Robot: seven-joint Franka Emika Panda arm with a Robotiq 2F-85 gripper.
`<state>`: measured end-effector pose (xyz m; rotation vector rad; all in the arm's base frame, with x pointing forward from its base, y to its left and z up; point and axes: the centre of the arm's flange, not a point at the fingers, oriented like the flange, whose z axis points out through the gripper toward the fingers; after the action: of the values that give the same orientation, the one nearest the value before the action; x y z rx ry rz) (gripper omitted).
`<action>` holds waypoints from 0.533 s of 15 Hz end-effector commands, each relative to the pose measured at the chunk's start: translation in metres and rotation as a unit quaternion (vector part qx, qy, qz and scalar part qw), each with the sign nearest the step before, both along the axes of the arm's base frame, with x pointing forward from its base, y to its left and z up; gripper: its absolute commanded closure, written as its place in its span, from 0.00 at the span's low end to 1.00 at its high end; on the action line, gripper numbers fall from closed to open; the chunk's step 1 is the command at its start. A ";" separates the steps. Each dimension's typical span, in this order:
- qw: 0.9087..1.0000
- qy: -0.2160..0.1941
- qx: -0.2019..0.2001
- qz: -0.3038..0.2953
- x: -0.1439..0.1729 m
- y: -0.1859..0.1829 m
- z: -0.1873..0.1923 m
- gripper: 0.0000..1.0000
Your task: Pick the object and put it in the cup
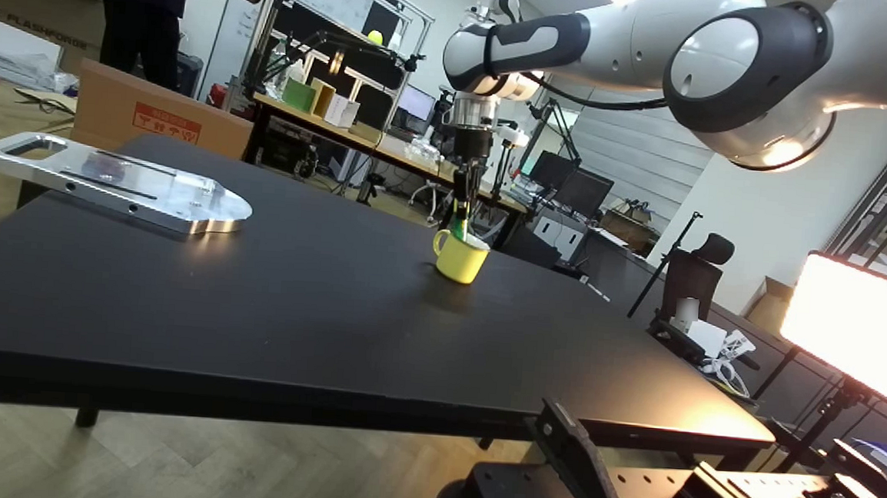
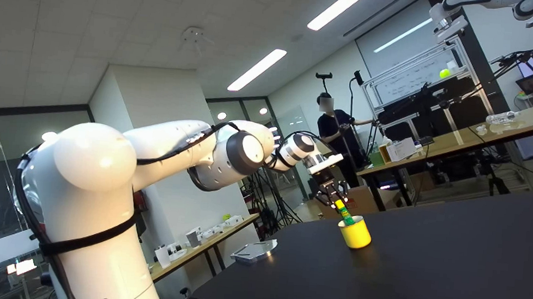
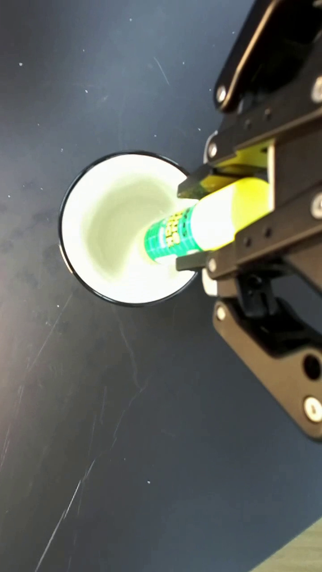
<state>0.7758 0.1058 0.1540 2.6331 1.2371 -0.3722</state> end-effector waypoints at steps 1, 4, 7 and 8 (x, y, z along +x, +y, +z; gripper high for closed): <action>1.000 0.000 0.008 0.004 -0.021 -0.004 -0.003 0.91; 1.000 0.000 0.006 0.002 -0.022 -0.005 -0.003 0.34; 1.000 -0.012 0.006 0.004 -0.025 -0.003 0.008 0.13; 1.000 -0.017 0.006 0.005 -0.025 -0.003 0.012 0.07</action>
<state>0.7751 0.1060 0.1476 2.6304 1.2510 -0.3733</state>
